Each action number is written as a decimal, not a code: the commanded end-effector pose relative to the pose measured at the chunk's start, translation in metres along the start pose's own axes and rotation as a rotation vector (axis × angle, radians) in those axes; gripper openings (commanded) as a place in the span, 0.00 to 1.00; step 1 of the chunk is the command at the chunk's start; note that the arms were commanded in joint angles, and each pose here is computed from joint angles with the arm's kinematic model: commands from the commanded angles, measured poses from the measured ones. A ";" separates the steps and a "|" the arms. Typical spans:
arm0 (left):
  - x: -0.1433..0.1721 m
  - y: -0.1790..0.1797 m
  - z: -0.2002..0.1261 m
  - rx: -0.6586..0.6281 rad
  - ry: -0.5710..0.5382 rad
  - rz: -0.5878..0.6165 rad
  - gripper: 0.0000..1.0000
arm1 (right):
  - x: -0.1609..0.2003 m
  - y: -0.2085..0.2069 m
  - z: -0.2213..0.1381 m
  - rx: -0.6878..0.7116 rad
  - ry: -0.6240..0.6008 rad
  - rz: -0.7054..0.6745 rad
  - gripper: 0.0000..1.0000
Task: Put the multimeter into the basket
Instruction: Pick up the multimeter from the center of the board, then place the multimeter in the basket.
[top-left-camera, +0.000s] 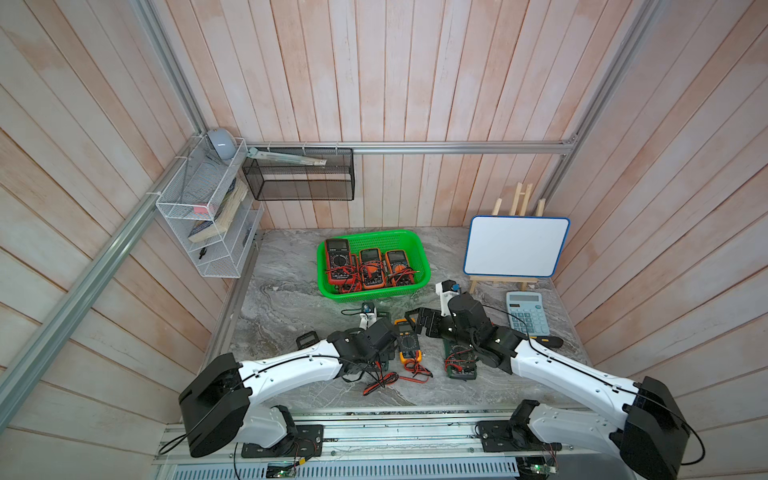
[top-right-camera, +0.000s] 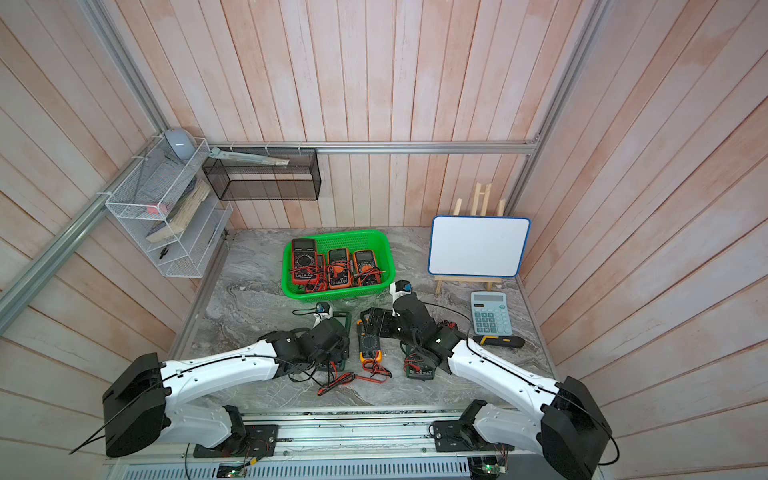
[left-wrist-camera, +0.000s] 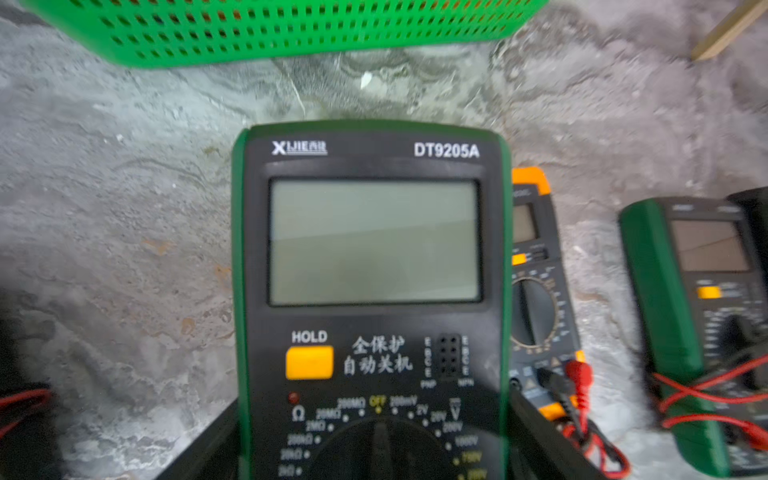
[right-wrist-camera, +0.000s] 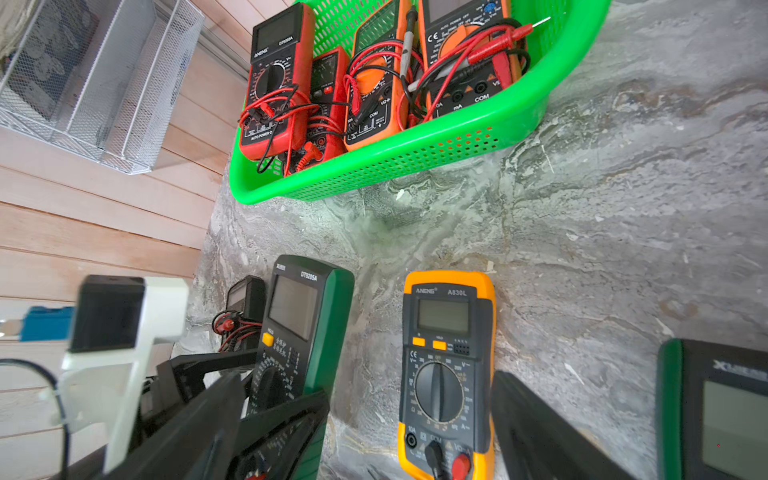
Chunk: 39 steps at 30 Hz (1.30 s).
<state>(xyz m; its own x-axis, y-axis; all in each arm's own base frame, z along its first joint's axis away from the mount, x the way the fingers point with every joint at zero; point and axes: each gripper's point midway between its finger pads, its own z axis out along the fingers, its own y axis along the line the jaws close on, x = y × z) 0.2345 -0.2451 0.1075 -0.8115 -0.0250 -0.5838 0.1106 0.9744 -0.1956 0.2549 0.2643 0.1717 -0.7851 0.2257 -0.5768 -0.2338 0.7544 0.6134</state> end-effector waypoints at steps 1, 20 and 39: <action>-0.043 -0.008 -0.027 0.017 -0.120 -0.003 0.00 | -0.014 0.019 -0.001 -0.054 -0.014 -0.004 0.98; -0.224 0.025 -0.036 0.014 -0.400 -0.053 0.00 | -0.080 0.036 -0.005 -0.094 -0.098 0.004 0.98; -0.331 0.025 0.083 -0.076 -0.380 -0.001 0.00 | -0.073 0.002 0.001 -0.023 -0.069 0.021 0.98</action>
<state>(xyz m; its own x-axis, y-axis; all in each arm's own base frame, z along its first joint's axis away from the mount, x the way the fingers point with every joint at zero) 0.5411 -0.2305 0.2284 -0.5458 -0.1101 -0.8306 0.0464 0.9858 -0.1611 0.3164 0.2539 0.2288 -0.7308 0.3132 -0.6065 -0.2395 0.7144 0.6575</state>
